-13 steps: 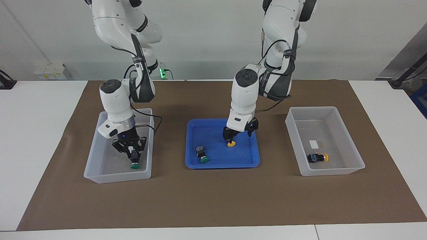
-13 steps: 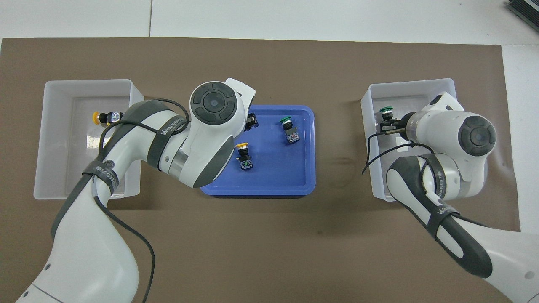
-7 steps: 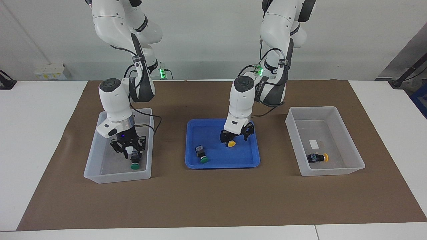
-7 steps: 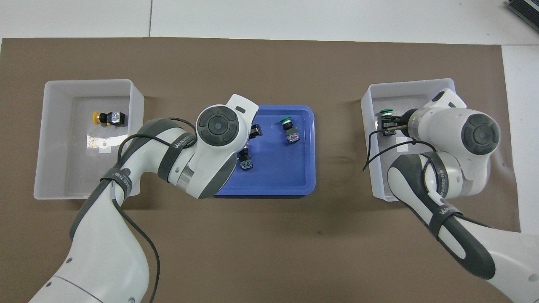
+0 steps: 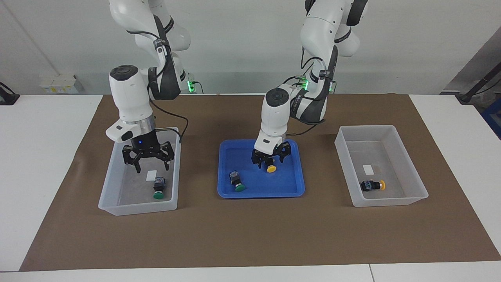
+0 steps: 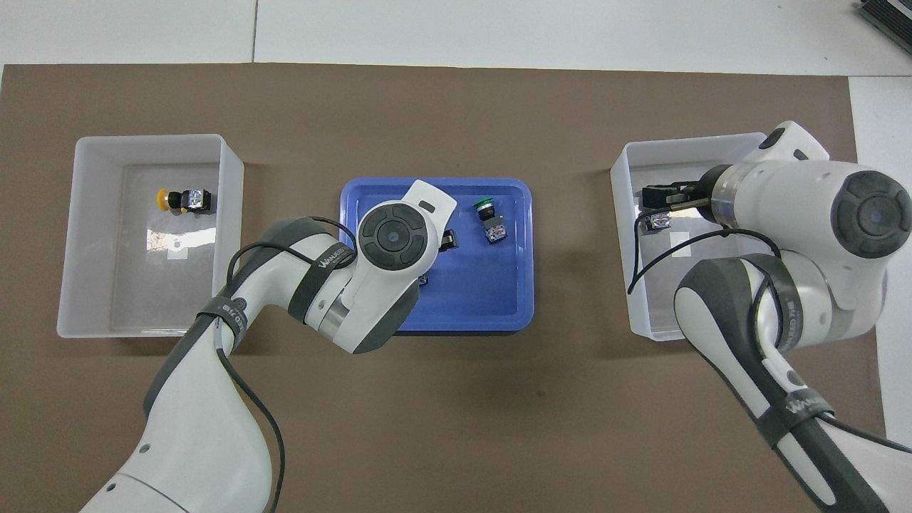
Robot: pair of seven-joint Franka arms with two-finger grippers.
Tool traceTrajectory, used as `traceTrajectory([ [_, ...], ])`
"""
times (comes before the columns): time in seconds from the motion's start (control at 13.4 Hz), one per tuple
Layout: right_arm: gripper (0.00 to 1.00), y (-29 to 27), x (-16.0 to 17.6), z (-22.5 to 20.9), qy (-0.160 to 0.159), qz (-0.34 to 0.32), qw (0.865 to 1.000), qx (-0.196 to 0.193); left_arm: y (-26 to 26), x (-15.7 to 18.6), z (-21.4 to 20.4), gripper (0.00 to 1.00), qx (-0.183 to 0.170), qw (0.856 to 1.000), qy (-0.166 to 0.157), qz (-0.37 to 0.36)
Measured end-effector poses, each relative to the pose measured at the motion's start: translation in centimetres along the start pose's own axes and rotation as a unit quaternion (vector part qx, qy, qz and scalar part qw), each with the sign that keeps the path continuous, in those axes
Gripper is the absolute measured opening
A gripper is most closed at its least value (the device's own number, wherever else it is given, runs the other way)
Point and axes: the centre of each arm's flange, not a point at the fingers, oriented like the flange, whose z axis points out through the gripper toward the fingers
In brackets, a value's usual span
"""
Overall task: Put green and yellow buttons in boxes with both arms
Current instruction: 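Lift the yellow button while the right gripper grasps the second green button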
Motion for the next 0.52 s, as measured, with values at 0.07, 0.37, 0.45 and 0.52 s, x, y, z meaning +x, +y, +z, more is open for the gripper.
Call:
traceTrajectory([
  [0.07, 1.00, -1.1, 0.1, -1.0, 0.000, -0.009, 1.000, 0.003, 0.0, -0.2, 0.3, 1.00, -0.002, 1.000, 0.001, 0.001],
  [0.37, 1.00, -8.1, -0.5, -1.5, -0.001, -0.049, 0.998, 0.025, -0.4, -0.7, 1.2, 0.96, -0.005, 1.000, 0.002, 0.002],
  [0.45, 1.00, -9.8, -0.7, -1.1, -0.001, -0.049, 0.998, 0.031, -0.5, -0.8, 1.4, 0.89, -0.004, 1.000, 0.002, 0.002],
  [0.52, 1.00, -11.3, -0.8, -0.7, 0.007, -0.050, 0.998, 0.038, -0.5, -0.9, 1.5, 0.89, -0.005, 1.000, 0.002, 0.002],
])
